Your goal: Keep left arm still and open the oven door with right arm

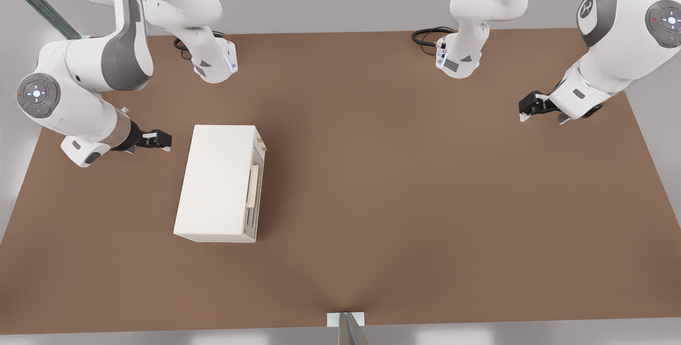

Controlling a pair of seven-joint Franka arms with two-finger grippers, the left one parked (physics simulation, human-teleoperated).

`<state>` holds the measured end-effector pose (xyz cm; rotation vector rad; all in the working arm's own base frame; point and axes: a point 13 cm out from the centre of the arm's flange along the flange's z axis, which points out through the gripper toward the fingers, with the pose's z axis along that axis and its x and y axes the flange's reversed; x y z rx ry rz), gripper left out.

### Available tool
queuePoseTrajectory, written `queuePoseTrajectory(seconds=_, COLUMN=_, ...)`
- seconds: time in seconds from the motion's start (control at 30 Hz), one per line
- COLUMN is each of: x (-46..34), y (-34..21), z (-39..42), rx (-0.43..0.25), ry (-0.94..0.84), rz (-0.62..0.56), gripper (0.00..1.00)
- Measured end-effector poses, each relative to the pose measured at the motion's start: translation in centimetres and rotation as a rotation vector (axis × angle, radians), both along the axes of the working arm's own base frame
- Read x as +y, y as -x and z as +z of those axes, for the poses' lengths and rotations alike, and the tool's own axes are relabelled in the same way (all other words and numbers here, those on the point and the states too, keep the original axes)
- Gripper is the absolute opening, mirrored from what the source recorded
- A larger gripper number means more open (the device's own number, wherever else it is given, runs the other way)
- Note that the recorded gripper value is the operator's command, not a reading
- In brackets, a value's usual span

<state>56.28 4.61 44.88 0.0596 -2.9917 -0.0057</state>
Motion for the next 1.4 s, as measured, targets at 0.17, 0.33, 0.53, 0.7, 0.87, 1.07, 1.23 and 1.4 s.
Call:
queuePoseTrajectory(seconds=0.17, x=3.0, y=-1.3, z=-3.5, rx=0.049, ry=0.058, rz=0.068, gripper=0.96)
queuePoseTrajectory(seconds=0.33, x=22.8, y=-1.9, z=-12.9, rx=0.069, ry=0.259, rz=0.456, gripper=0.21)
queuePoseTrajectory(seconds=0.53, x=24.8, y=-0.3, z=-18.1, rx=0.073, ry=0.511, rz=0.559, gripper=0.21)
queuePoseTrajectory(seconds=0.7, x=23.3, y=-0.4, z=-20.5, rx=0.078, ry=0.604, rz=0.504, gripper=0.21)
queuePoseTrajectory(seconds=0.87, x=22.1, y=-0.9, z=-20.8, rx=0.061, ry=0.636, rz=0.418, gripper=0.21)
queuePoseTrajectory(seconds=1.07, x=21.6, y=-1.1, z=-22.0, rx=0.049, ry=0.658, rz=0.35, gripper=0.21)
queuePoseTrajectory(seconds=1.23, x=21.3, y=-1.3, z=-22.6, rx=0.037, ry=0.67, rz=0.308, gripper=0.21)
queuePoseTrajectory(seconds=1.4, x=21.3, y=-1.3, z=-22.7, rx=0.027, ry=0.671, rz=0.273, gripper=0.21)
